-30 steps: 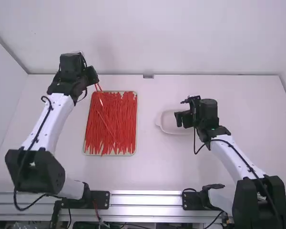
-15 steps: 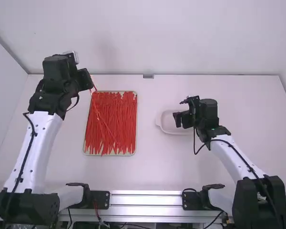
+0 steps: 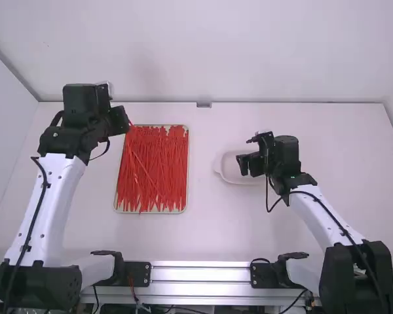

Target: Fasten the cable tie

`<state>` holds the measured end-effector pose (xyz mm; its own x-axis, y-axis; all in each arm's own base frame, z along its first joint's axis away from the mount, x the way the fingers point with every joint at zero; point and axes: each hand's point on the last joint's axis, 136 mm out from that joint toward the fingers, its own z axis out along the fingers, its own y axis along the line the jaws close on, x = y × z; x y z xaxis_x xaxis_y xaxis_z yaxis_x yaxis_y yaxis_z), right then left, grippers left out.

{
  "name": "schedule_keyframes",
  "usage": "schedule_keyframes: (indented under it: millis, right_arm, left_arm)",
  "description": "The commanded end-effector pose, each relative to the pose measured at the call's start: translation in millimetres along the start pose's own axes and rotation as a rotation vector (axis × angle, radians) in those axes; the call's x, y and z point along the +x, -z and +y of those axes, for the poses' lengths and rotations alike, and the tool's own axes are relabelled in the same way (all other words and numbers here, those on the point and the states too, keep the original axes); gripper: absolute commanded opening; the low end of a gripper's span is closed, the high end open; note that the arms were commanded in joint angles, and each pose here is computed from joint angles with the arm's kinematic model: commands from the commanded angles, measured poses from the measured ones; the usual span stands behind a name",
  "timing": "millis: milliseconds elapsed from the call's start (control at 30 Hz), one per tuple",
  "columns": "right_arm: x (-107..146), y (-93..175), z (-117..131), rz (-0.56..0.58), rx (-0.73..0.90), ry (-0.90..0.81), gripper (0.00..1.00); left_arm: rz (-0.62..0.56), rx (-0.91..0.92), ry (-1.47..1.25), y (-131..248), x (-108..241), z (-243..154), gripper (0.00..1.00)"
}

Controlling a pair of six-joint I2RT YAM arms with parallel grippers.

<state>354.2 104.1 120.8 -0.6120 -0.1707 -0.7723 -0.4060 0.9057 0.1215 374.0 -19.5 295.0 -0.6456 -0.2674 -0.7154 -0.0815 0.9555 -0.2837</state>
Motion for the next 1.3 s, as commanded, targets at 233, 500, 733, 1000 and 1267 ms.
schedule_keyframes:
  millis: [233,500,733,1000,1267]
  right_arm:
    - [-14,1,5,-0.027,-0.027,0.007,0.98]
    - [-14,1,5,-0.025,-0.029,0.007,0.98]
    - [-15,2,5,-0.029,-0.03,0.008,0.98]
    - [-24,4,27,-0.069,-0.158,0.022,0.98]
    - [-36,14,59,-0.129,-0.352,0.051,0.98]
  left_arm:
    - [0.037,0.072,-0.013,5,14,-13,0.01]
    - [0.012,0.066,-0.017,-5,13,-10,0.01]
    - [-0.009,0.105,-0.018,-23,12,-13,0.01]
    - [-0.134,0.163,-0.039,-14,-17,-26,0.01]
    - [-0.217,0.19,-0.051,24,-27,-35,0.01]
